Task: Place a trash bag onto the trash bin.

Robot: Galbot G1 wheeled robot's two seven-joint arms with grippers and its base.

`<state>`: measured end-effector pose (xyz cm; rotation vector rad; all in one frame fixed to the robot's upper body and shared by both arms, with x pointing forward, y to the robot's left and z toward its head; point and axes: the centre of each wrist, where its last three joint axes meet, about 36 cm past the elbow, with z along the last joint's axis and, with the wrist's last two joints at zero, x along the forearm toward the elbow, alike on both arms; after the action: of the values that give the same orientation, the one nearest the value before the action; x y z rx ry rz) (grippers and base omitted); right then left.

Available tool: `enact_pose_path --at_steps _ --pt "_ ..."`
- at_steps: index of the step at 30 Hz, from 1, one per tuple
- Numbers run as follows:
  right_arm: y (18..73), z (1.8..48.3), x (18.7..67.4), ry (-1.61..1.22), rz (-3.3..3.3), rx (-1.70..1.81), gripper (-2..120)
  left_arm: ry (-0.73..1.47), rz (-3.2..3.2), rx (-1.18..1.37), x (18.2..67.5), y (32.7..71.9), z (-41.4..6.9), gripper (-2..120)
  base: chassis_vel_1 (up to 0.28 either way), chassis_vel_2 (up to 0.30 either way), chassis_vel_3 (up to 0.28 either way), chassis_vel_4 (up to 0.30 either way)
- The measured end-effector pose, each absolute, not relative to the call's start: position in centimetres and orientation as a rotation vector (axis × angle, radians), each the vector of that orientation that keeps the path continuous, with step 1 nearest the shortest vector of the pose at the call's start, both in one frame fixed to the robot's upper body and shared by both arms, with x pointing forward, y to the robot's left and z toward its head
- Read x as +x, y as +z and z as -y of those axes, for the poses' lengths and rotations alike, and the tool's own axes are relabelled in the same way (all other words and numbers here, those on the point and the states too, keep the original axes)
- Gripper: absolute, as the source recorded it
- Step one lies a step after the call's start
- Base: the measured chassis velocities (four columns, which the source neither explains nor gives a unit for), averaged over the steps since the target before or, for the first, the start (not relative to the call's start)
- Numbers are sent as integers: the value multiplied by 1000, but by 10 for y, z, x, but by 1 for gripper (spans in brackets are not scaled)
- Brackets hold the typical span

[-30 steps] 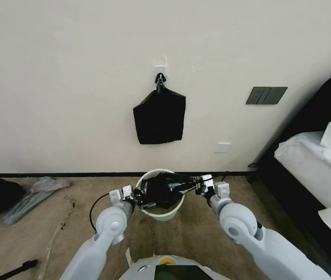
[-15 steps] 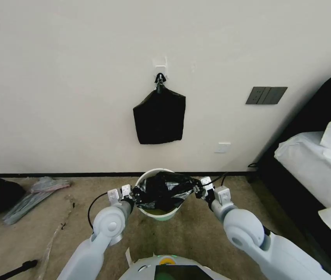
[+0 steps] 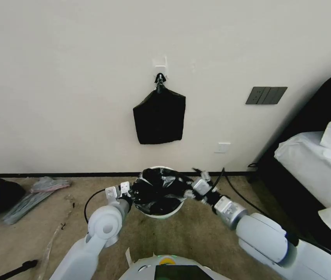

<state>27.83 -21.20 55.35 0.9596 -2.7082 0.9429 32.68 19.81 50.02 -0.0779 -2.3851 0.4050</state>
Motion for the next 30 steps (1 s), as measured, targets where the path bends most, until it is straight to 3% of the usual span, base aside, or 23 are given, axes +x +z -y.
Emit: enact_pose_path --at_steps 5,21,30 --pt "549 216 286 1184 2692 1092 100 381 2398 -99 322 508 -199 1 0 0 0 0" --pt "546 228 296 1741 2432 1270 100 292 2423 -167 312 516 -189 1 0 0 0 0" --pt "541 230 299 1873 2341 1413 100 273 2409 -193 304 516 -186 1 0 0 0 0"
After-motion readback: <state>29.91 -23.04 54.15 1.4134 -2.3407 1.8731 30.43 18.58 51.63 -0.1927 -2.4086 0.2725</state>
